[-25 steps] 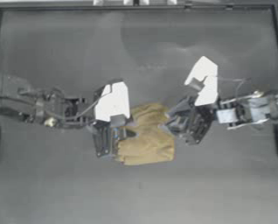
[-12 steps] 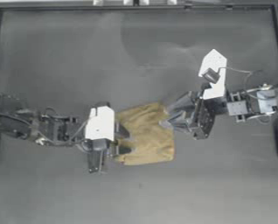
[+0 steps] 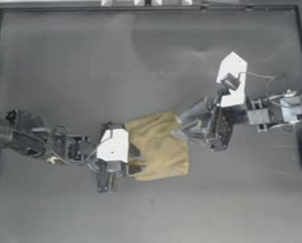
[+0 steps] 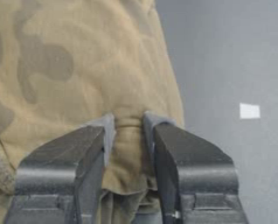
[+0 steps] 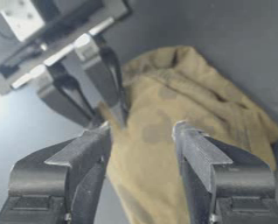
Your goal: Fold shirt
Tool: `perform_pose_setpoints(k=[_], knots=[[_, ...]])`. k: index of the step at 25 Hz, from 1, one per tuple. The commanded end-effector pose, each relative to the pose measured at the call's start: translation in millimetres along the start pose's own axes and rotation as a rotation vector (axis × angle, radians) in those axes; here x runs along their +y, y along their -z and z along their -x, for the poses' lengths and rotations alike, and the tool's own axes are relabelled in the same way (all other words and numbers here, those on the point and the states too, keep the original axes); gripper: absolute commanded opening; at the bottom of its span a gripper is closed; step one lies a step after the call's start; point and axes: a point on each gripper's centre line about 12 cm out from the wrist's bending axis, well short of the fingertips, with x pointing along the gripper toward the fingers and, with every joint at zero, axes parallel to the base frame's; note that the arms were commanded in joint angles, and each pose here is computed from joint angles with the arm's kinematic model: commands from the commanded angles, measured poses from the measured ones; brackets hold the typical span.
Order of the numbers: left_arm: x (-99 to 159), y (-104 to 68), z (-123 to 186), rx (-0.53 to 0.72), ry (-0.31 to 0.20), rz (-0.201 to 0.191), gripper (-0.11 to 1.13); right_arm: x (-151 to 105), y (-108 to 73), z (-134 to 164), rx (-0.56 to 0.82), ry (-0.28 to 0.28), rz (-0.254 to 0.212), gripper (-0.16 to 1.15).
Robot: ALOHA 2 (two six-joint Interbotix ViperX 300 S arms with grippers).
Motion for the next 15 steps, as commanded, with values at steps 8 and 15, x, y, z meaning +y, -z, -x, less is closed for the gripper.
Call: perform_pose_setpoints(k=[8,15], knots=[[8,-39.0,28,-0.115,-0.015,-0.036,0.71,24,-5.2,4,-0.006,-0.075,0.198,0.82],[18,-64.2,48,-0.153,-0.036,-0.043,0.72,25,-5.7,4,-0.002,-0.074,0.256,0.82]])
